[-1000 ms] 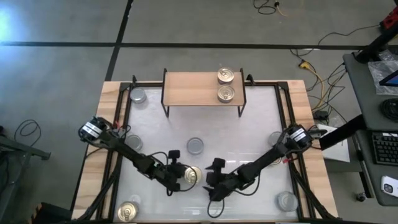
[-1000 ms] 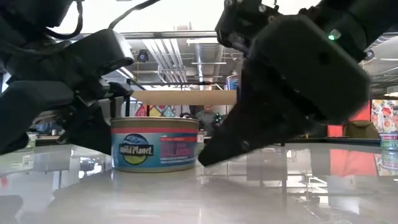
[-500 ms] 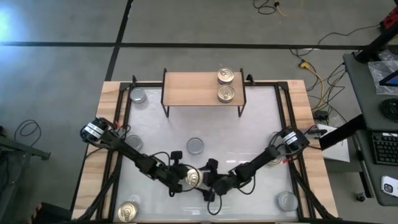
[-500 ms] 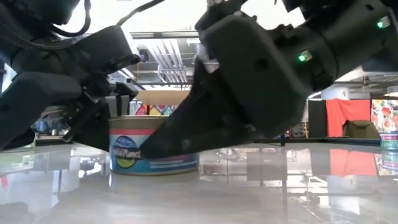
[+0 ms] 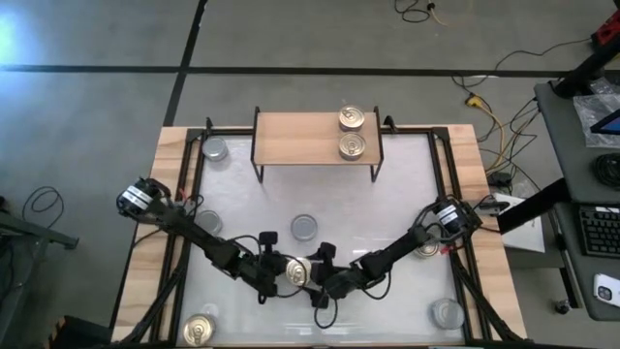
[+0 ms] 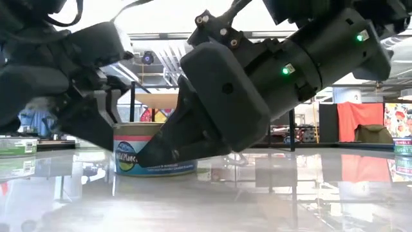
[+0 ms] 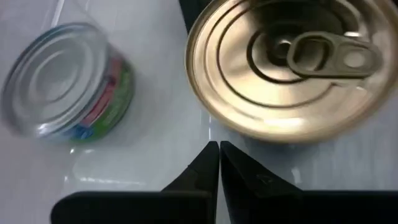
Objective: Stack canned seafood by type on shelf
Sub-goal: Stack the blue tuna can on top of the blue tuna can on the shelf
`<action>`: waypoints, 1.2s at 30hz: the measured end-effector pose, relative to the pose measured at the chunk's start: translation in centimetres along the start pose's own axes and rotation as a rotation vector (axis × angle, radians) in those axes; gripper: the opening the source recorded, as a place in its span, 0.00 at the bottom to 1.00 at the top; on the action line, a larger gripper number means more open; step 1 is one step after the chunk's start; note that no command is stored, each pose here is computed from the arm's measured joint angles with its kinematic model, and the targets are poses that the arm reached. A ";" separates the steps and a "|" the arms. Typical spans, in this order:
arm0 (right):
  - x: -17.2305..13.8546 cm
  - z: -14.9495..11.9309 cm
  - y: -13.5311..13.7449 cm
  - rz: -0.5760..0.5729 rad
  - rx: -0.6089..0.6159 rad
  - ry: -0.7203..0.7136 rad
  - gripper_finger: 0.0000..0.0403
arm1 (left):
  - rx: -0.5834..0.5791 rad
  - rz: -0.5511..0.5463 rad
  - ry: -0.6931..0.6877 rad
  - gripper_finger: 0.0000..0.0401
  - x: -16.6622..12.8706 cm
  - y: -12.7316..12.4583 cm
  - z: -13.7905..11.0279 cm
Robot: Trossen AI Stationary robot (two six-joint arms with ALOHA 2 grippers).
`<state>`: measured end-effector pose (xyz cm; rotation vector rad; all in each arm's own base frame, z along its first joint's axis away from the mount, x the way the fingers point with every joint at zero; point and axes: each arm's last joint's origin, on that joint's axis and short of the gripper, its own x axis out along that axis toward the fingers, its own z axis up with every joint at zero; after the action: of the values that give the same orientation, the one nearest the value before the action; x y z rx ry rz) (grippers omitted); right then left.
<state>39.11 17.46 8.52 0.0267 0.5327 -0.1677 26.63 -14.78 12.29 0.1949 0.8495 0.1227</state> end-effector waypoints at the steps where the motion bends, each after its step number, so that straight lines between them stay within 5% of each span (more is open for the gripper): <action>1: 0.0 0.1 -0.2 -0.003 0.015 0.006 0.99 | -0.015 0.004 0.001 0.00 -0.3 0.1 0.1; 17: 0.1 0.9 -0.5 -0.010 -0.060 0.021 0.99 | -0.078 -0.041 -0.032 0.00 1.3 -0.8 -0.6; 36: 0.5 1.2 -1.0 -0.007 -0.010 0.053 0.99 | -0.077 -0.051 -0.023 0.00 1.1 -0.7 -0.5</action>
<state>39.91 16.28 9.30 0.0197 0.5861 -0.1714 27.00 -15.17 10.97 0.1024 0.8249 0.1045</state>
